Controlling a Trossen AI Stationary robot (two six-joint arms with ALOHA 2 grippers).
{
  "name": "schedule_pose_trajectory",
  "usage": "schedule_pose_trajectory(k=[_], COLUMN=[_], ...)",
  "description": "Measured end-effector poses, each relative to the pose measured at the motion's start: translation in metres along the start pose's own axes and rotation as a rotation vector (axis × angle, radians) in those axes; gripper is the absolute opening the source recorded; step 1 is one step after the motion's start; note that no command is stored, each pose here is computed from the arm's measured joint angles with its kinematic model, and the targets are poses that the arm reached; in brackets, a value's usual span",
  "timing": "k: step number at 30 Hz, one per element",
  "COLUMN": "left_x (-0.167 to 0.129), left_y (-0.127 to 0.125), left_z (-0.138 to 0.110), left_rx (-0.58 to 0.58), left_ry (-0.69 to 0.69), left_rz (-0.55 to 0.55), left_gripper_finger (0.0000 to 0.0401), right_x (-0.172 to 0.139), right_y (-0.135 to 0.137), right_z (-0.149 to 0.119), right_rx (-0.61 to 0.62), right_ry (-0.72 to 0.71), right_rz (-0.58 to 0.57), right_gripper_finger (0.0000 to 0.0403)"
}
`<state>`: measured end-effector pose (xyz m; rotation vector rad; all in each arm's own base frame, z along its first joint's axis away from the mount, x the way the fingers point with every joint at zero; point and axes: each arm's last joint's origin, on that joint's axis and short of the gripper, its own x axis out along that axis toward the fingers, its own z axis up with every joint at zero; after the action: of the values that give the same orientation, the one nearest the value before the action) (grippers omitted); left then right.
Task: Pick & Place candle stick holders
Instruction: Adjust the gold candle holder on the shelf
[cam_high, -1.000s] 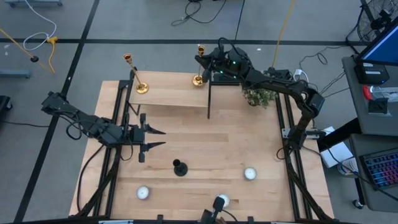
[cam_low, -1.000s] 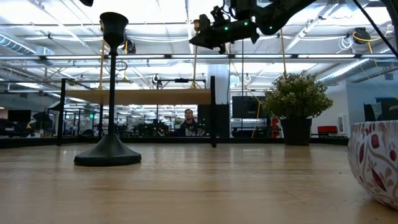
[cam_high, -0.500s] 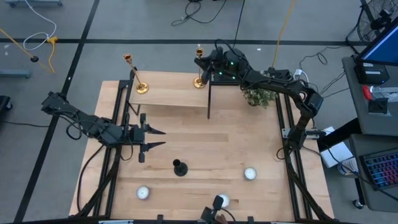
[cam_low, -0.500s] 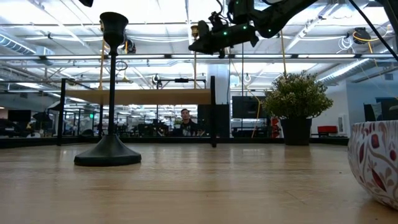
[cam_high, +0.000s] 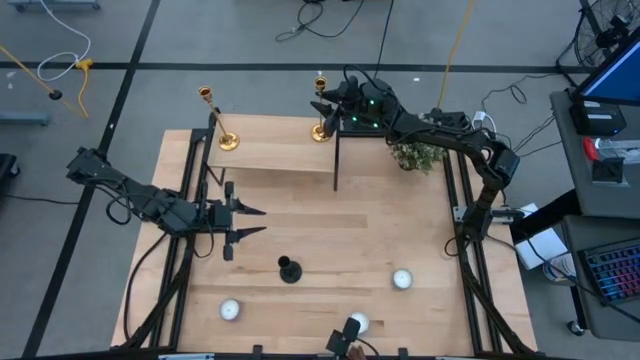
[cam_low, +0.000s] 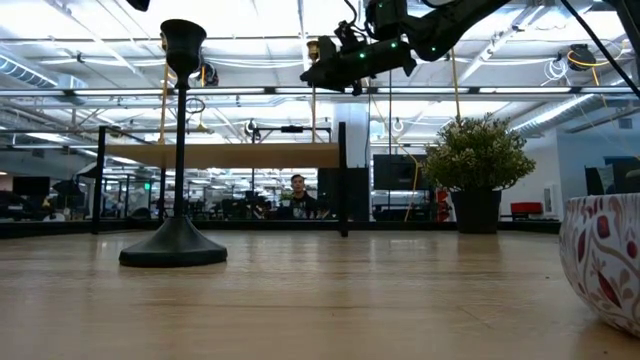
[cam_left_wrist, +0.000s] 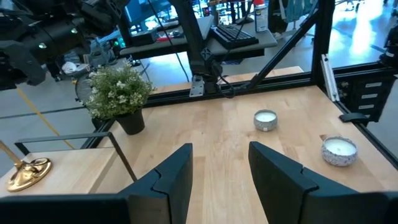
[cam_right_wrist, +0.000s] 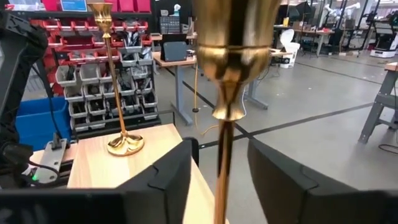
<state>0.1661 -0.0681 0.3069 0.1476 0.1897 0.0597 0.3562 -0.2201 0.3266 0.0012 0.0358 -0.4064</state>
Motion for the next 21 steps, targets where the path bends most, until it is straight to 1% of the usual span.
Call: schedule_pose_trajectory(k=[3,6,12,15,21], left_x=[0.000,0.000,-0.001,-0.003,-0.013], left_y=[0.001,0.003,0.007,0.010,0.019], left_z=[0.000,0.000,0.000,0.000,0.004], left_rx=[0.000,0.000,0.000,-0.005,-0.044], left_ry=[0.002,0.005,0.009,0.008,-0.017], left_rz=[0.046,0.102,0.224,0.310,0.469], left_gripper_finger=[0.0163,0.0163,0.0163,0.0163,0.0163], right_x=[-0.005,-0.012,-0.028,-0.037,-0.058], right_y=[0.002,0.006,0.011,0.012,0.016], right_z=[0.006,0.015,0.028,0.032,0.033], right_rx=[-0.002,-0.014,-0.029,-0.028,-0.010], right_ry=[-0.001,-0.008,0.045,0.094,0.241], right_rz=[0.005,0.011,0.018,0.021,0.029], right_gripper_finger=[0.0186,0.0201,0.0212,0.0211,0.0212])
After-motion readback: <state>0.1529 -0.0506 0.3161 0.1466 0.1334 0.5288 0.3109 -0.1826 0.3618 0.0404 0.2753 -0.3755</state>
